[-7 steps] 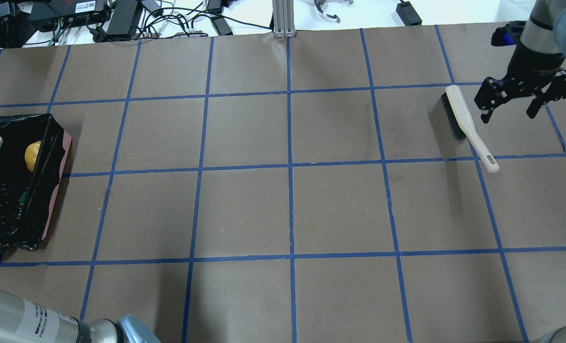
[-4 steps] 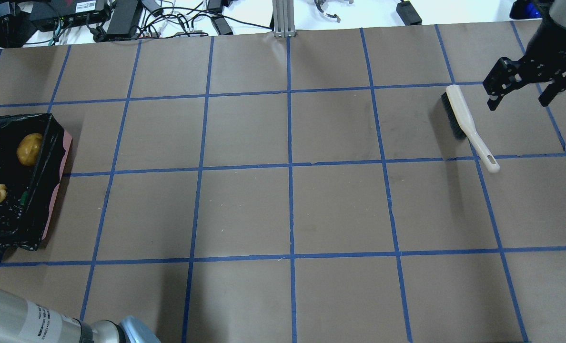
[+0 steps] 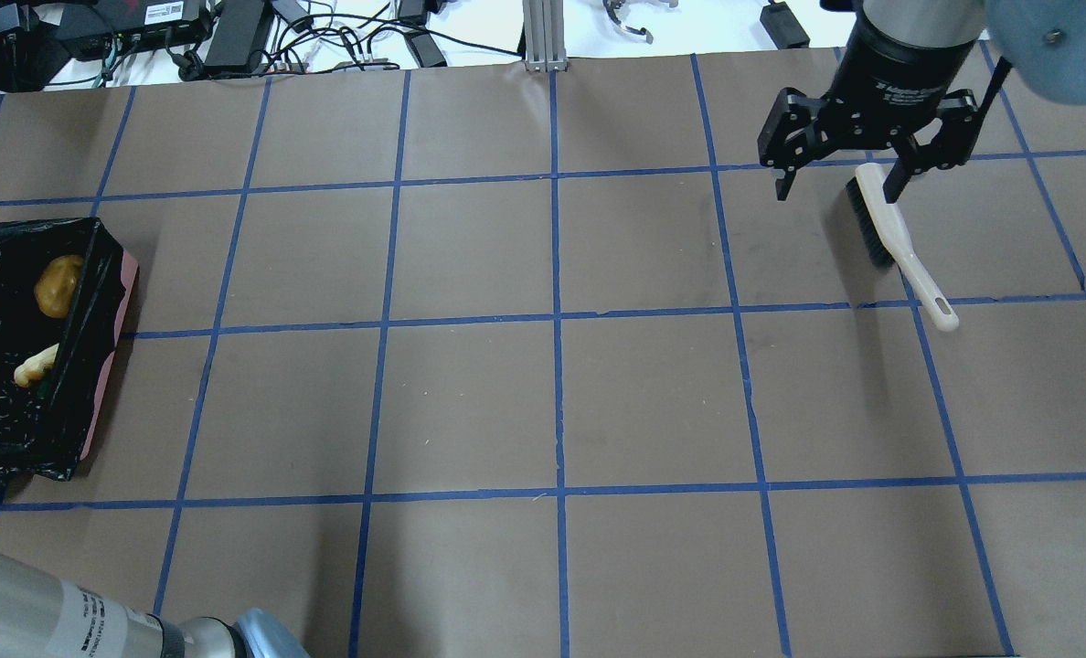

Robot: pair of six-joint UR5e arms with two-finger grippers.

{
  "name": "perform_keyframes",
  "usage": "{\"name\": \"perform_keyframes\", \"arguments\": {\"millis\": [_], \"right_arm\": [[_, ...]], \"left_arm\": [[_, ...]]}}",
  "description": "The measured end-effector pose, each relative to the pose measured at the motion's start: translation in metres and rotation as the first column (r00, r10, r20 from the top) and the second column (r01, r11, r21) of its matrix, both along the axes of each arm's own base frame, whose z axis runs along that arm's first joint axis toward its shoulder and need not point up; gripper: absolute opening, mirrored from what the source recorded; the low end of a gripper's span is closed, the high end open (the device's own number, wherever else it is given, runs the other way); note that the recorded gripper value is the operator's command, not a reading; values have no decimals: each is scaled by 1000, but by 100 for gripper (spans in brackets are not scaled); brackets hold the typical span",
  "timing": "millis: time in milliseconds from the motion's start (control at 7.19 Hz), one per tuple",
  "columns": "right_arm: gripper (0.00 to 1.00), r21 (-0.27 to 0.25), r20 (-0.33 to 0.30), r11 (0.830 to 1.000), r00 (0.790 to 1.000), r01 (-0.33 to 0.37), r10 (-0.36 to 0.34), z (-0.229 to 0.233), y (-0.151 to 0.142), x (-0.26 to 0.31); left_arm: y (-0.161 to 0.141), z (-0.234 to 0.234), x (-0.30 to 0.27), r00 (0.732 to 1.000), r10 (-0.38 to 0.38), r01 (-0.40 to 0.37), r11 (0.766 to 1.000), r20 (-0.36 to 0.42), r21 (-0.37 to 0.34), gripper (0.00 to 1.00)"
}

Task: Sweep and dump trash into bin
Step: 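Tip the dustpan into the bag while the right gripper releases the brush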

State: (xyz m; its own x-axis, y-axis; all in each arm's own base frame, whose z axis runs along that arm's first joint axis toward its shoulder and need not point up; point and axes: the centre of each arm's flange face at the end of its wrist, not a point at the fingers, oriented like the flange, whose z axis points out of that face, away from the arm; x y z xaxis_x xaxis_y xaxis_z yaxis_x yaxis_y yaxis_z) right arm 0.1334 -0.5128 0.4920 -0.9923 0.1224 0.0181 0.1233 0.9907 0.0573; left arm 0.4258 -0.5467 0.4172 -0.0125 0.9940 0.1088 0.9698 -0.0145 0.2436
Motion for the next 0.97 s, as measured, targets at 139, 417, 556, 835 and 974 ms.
{"name": "perform_keyframes", "arguments": {"millis": [139,417,556,835,974], "right_arm": [[100,-23,28,1000,1000,13,-12,12,10,11],[100,-62,62,998,998,10,-6,30,25,18],[100,-73,64,997,998,-4,9,34,28,19],[100,-94,58,991,993,-96,102,40,33,16],[100,-97,55,988,990,-120,126,41,34,14]], "left_arm": [[-3,4,-7,1000,3,-3,1000,-21,-29,0],[-12,20,-39,997,6,-13,996,-78,-93,0],[-19,24,-62,992,39,-53,992,-123,-112,0],[-44,21,-122,973,70,-102,985,-219,-136,0],[-59,13,-157,963,76,-115,984,-259,-138,0]]}}
